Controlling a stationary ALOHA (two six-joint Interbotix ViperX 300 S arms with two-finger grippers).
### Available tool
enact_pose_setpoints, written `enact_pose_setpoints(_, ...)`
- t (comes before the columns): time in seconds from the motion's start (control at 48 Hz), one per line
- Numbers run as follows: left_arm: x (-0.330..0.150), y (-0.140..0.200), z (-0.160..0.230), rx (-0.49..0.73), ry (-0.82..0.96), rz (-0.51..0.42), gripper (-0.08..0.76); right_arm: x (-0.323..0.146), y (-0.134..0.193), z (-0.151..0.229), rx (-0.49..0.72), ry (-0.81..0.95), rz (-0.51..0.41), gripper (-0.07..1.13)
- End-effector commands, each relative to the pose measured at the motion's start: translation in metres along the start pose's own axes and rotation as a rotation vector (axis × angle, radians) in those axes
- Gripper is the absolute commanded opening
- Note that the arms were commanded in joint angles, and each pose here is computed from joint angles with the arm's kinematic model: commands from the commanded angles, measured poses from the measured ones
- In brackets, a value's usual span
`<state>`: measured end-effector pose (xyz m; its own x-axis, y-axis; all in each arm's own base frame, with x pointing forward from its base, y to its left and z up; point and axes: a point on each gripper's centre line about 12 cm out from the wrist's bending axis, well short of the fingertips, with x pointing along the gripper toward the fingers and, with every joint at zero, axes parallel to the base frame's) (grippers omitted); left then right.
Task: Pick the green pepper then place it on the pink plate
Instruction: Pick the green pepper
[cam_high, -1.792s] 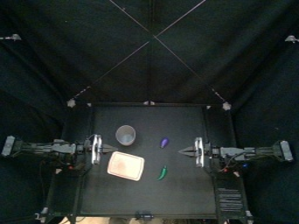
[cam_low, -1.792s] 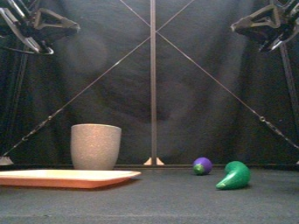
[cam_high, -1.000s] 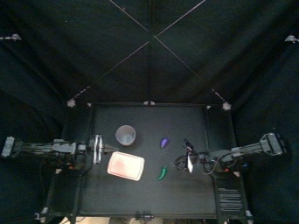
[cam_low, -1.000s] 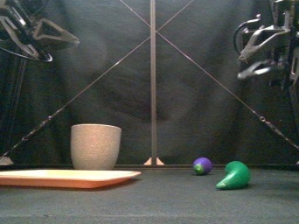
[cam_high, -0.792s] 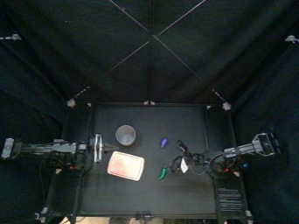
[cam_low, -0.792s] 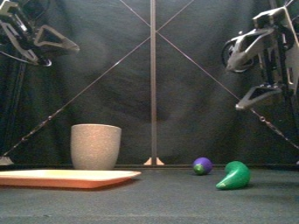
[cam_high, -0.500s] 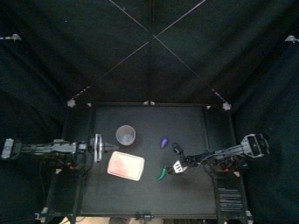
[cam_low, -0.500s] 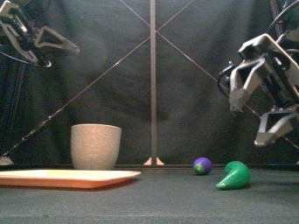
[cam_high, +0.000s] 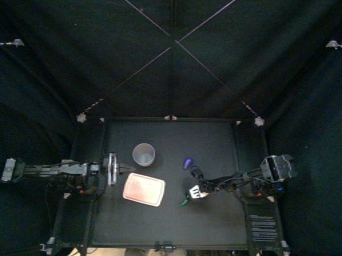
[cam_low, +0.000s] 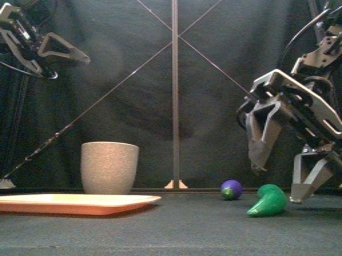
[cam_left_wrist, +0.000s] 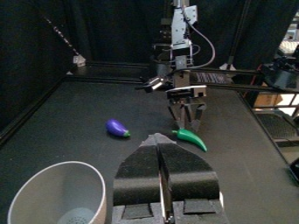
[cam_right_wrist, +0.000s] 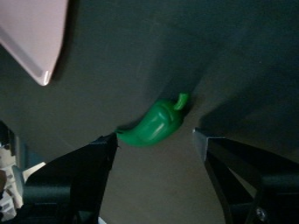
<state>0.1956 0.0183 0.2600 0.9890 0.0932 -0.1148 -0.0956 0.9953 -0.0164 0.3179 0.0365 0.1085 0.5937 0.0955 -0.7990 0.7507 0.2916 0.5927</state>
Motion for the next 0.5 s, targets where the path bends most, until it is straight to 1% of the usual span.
enact_pose_setpoints(0.021,0.001,0.0,0.007,0.0,-0.021,0.002,0.09,0.003,0.008,0.008,0.039,0.004,-0.007,1.0)
enact_pose_setpoints(0.146,0.001,0.0,0.007,-0.002,-0.02,0.0,0.09,0.01,0.007,0.013,0.056,0.027,-0.054,0.98)
enact_pose_setpoints(0.208,0.001,-0.001,0.006,0.0,-0.017,-0.003,0.09,0.012,0.009,0.014,0.055,0.033,-0.064,0.96)
enact_pose_setpoints(0.271,0.001,-0.001,0.007,-0.001,-0.018,-0.003,0.09,0.015,0.011,0.014,0.046,0.042,-0.073,0.91)
enact_pose_setpoints(0.333,0.001,-0.001,0.007,-0.001,-0.018,-0.005,0.09,0.016,0.011,0.014,0.038,0.047,-0.081,0.84)
enact_pose_setpoints(0.5,0.001,-0.001,0.005,-0.002,-0.015,-0.006,0.09,0.017,0.013,0.013,0.011,0.054,-0.089,0.6)
